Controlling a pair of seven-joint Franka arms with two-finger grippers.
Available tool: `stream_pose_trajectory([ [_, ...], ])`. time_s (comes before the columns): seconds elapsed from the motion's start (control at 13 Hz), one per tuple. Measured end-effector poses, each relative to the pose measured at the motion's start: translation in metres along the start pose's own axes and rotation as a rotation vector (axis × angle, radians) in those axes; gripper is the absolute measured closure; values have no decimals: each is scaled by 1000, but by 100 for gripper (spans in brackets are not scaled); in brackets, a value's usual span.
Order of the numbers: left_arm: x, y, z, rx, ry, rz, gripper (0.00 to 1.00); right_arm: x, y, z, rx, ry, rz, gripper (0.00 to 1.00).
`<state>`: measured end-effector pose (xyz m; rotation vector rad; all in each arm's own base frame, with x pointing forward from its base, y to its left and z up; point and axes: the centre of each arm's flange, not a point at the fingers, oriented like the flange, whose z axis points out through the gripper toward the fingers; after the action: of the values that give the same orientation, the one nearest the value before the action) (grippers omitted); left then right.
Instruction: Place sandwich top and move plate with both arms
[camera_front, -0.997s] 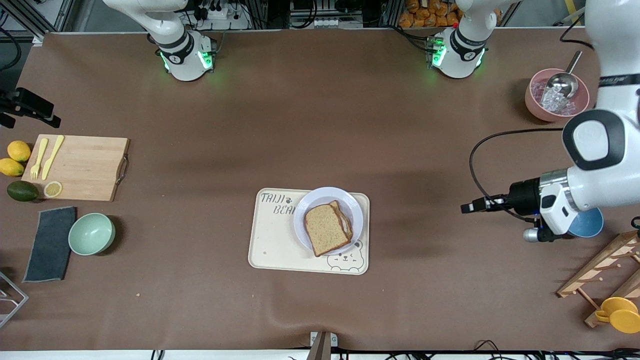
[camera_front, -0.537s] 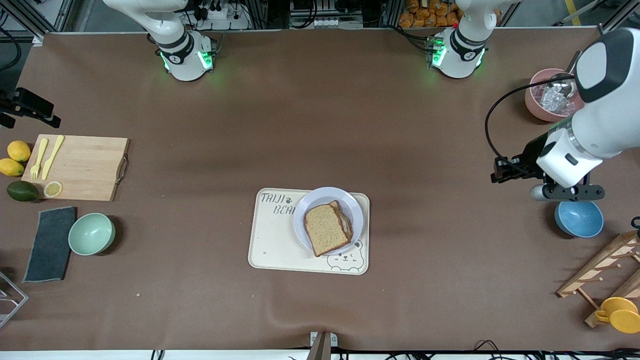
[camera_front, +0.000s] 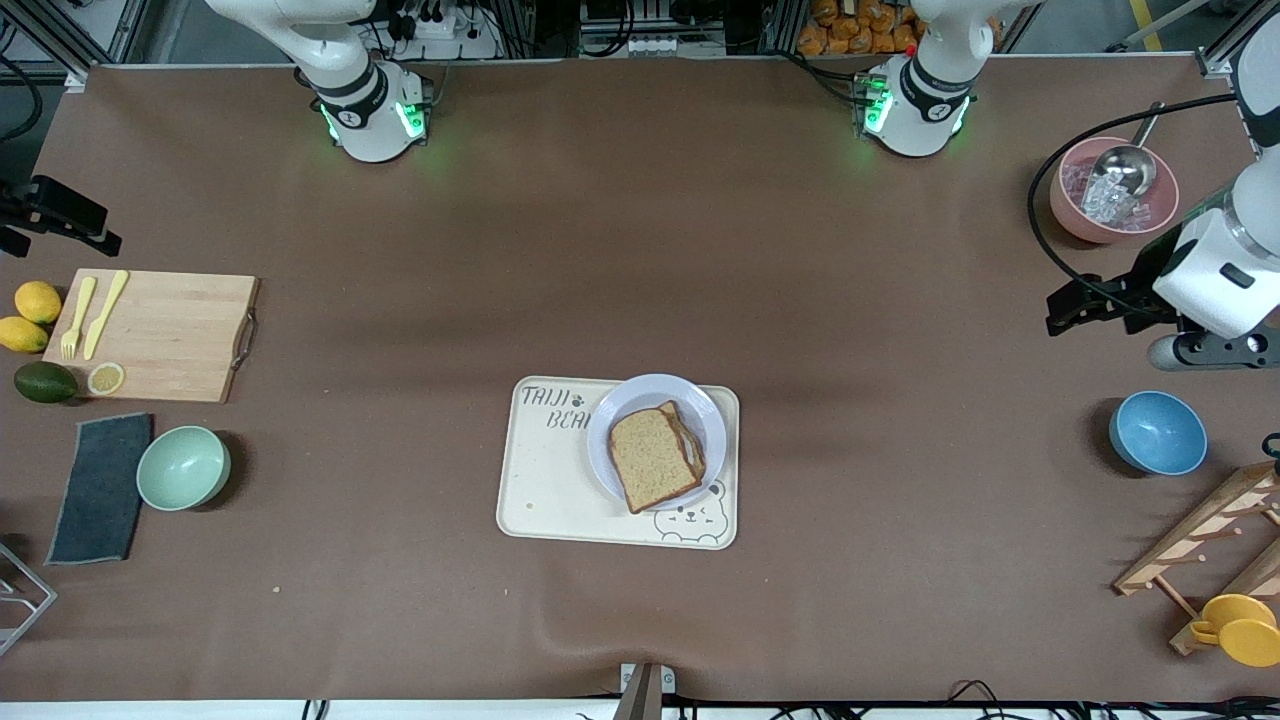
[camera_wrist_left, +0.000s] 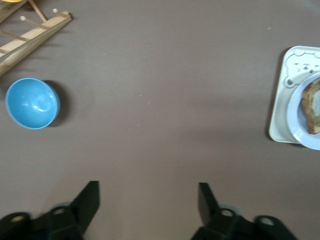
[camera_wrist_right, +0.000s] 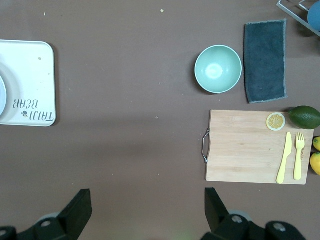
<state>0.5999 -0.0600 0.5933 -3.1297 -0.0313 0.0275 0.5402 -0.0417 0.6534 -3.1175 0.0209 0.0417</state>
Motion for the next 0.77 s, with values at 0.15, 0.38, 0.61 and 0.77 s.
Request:
stream_pose_trajectory([
  [0.15,-3,-8,-8,11,9,-15,0,0,0,0,0,0,0,0],
  [0.38,-4,-16,-11,15,13,-30,0,0,0,0,0,0,0,0],
  [0.61,-9,-11,-23,17,35,-24,0,0,0,0,0,1,0,0],
  [0.77,-22,-7,-47,27,75,-22,0,0,0,0,0,2,0,0],
])
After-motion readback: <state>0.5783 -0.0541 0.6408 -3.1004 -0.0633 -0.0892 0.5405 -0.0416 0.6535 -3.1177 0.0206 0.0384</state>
